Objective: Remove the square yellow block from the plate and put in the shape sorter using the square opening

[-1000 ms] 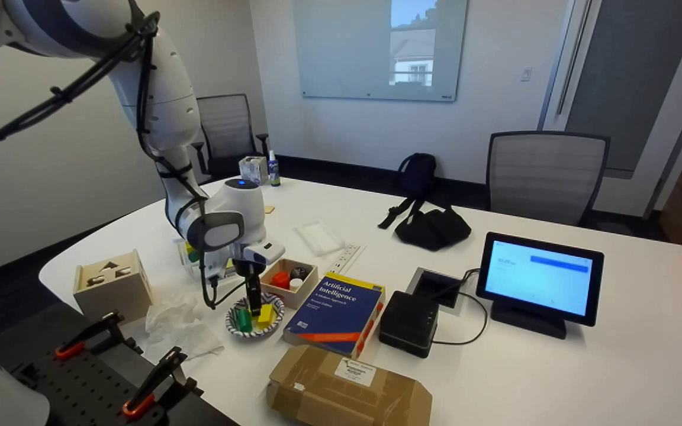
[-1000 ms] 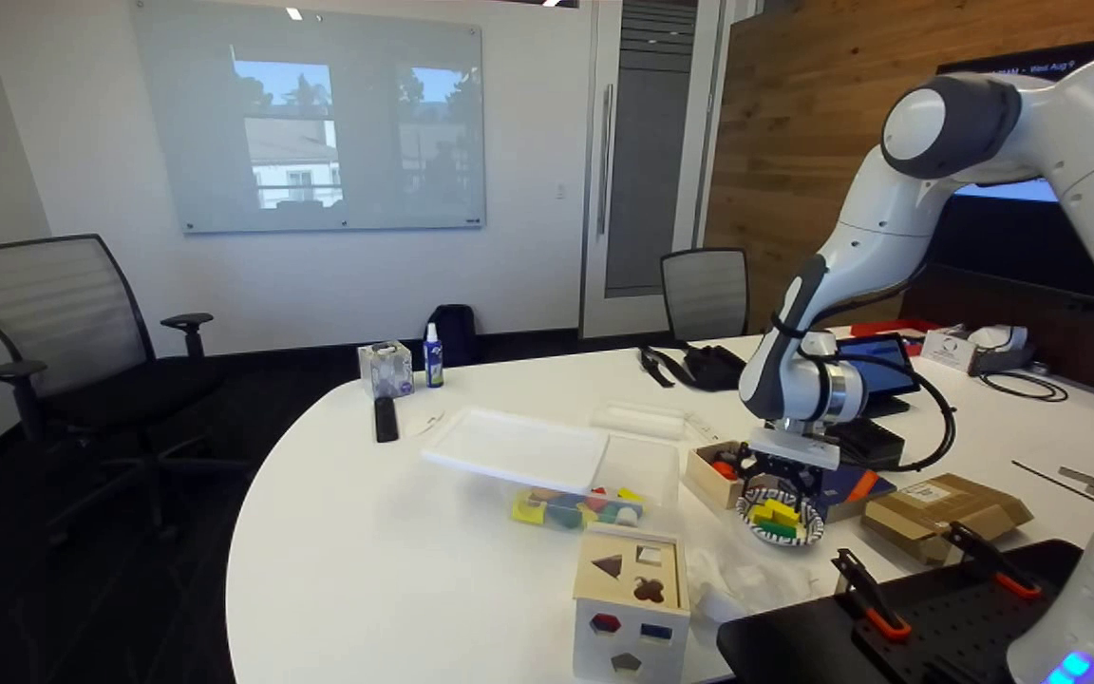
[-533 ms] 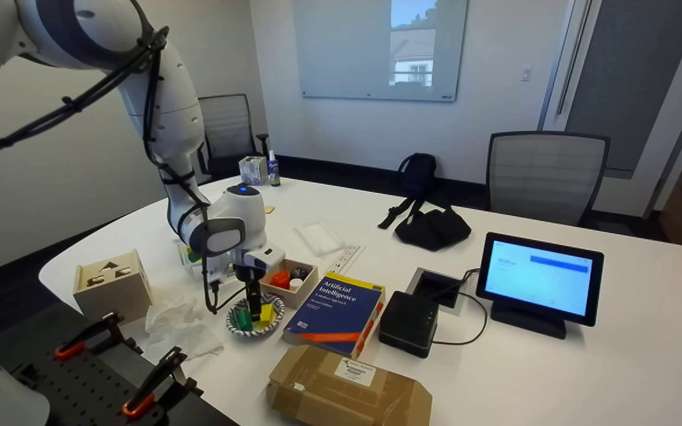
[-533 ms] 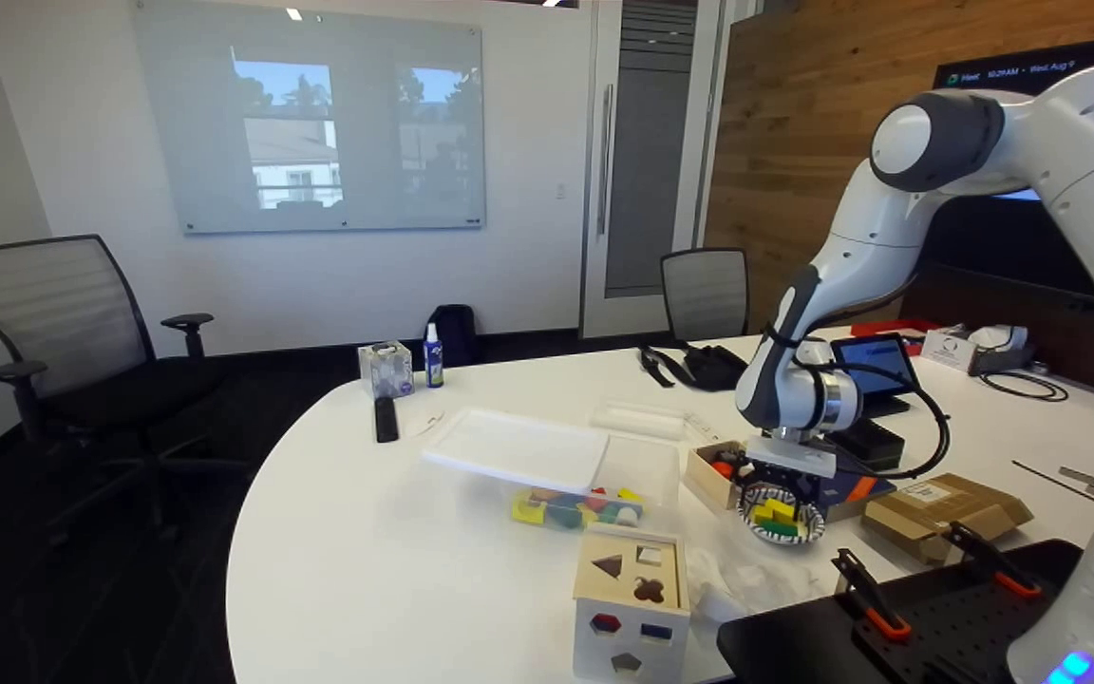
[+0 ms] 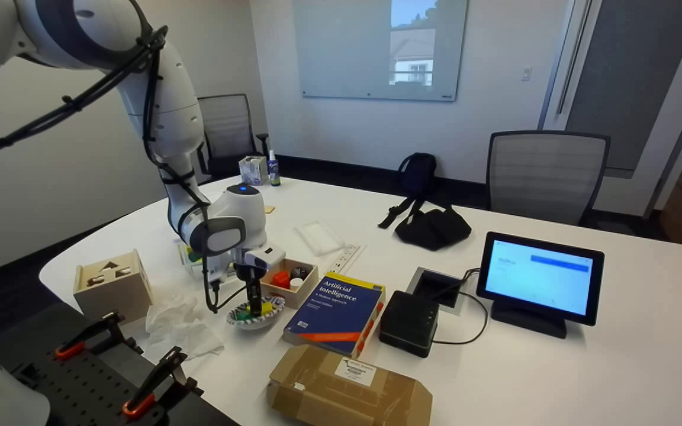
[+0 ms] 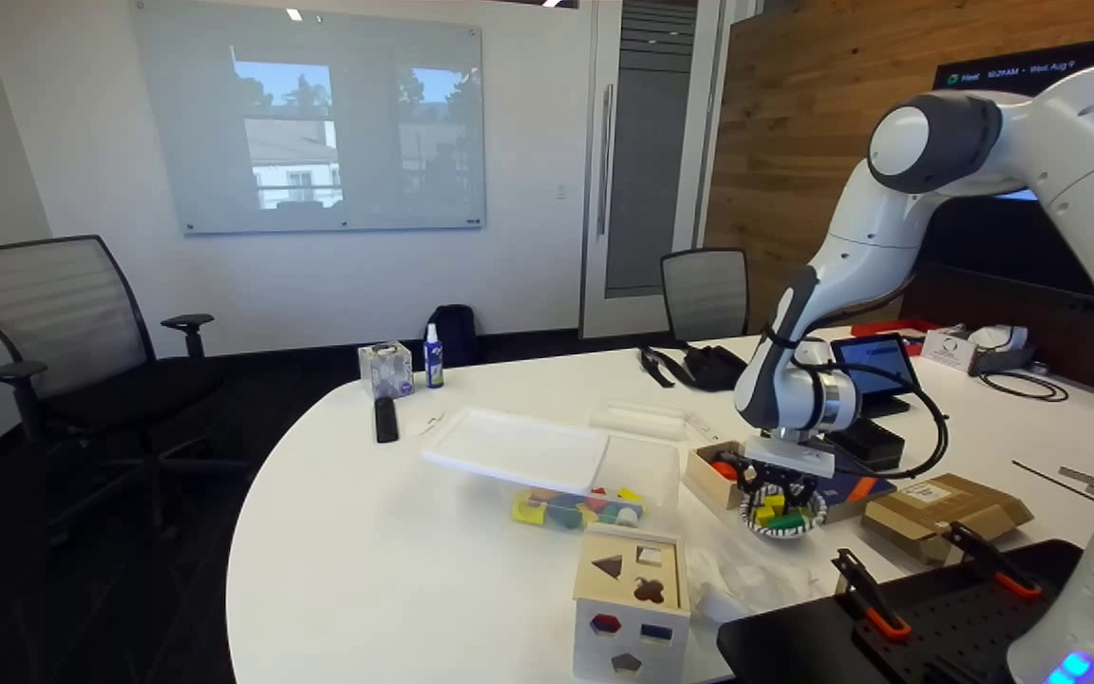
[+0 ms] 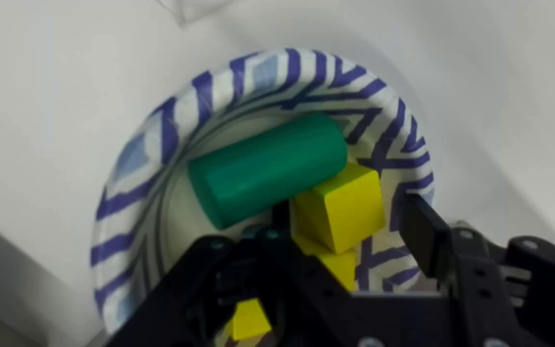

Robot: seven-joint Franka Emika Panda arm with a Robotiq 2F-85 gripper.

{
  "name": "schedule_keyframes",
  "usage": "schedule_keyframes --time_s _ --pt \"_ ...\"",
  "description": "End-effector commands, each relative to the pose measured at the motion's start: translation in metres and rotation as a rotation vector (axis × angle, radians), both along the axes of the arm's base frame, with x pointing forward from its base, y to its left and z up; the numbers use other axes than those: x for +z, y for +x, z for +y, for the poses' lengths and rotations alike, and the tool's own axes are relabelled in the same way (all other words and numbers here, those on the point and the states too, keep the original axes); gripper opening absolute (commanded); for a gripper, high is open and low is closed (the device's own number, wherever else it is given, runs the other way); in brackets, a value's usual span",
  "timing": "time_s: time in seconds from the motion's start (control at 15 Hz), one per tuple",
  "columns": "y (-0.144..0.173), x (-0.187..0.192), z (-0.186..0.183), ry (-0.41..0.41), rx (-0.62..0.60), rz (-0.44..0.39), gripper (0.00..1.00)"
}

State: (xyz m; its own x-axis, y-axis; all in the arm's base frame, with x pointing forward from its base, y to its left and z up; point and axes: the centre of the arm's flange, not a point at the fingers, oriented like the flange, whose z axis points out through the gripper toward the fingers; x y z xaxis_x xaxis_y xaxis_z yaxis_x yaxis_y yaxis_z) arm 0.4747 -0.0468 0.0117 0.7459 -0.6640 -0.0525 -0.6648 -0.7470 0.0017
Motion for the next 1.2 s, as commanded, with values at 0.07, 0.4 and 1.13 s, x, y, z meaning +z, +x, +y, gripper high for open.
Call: schedule_keyframes --time_s 0.07,0.4,1.13 --pt "-0.003 -0.007 -0.002 -0.013 -0.037 0.000 0.23" --pt "-0.001 0.004 -0.001 -0.008 -0.047 -0.008 0.09" --pt "-0.017 0.155 0.069 -0.014 0.106 -0.071 0.09"
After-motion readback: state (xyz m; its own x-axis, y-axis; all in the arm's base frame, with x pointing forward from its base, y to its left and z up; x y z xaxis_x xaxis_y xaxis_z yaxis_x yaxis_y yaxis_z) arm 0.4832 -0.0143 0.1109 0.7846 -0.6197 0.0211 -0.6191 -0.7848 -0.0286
